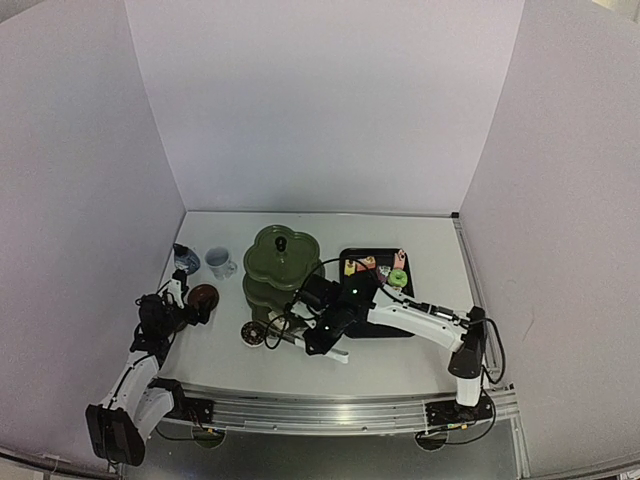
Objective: Serve the afternoon tea
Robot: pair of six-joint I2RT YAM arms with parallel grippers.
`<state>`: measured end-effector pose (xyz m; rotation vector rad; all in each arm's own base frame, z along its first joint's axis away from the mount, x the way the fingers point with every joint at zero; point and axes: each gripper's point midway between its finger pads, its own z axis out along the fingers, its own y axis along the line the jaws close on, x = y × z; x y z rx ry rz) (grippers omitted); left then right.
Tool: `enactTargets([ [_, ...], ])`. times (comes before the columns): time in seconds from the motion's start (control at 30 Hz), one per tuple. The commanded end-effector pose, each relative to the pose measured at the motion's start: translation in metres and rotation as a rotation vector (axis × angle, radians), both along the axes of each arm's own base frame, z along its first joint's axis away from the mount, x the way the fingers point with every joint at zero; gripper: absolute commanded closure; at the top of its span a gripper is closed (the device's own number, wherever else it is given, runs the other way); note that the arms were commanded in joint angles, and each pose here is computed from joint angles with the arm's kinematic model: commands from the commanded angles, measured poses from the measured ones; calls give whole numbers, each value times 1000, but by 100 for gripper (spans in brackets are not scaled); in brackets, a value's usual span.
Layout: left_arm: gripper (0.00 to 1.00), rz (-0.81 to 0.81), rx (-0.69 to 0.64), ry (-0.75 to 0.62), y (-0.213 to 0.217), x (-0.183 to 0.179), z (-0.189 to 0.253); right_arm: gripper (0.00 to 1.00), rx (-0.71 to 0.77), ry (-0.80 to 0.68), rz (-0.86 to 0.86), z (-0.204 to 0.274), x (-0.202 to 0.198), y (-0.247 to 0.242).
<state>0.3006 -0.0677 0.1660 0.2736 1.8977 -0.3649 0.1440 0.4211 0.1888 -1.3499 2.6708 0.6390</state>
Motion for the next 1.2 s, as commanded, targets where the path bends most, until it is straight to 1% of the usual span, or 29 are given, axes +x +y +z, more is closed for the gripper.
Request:
enactTargets([
  [0.0,0,49,6,-73,9,5,18,100,73,-131,30,5,23,37],
  [0.1,0,63,5,-73,11,6,20,100,77,-138,-8,-7,30,51],
  [0.27,0,72,0,-78,13,8,19,100,106,-154,-56,-27,28,74],
  [0.4,0,80,-2,-66,14,10,17,100,114,-166,-148,-45,38,85],
  [0.5,0,113,-26,-44,18,13,15,100,142,-159,-214,-49,44,95],
  [0.7,0,164,-5,-53,27,17,18,100,133,-153,-323,-69,54,106],
  [0.93,0,125,-11,-70,20,14,22,100,153,-149,-392,-80,60,112],
  [1.17,0,82,-30,-61,12,11,20,100,148,-191,-509,-85,75,109],
])
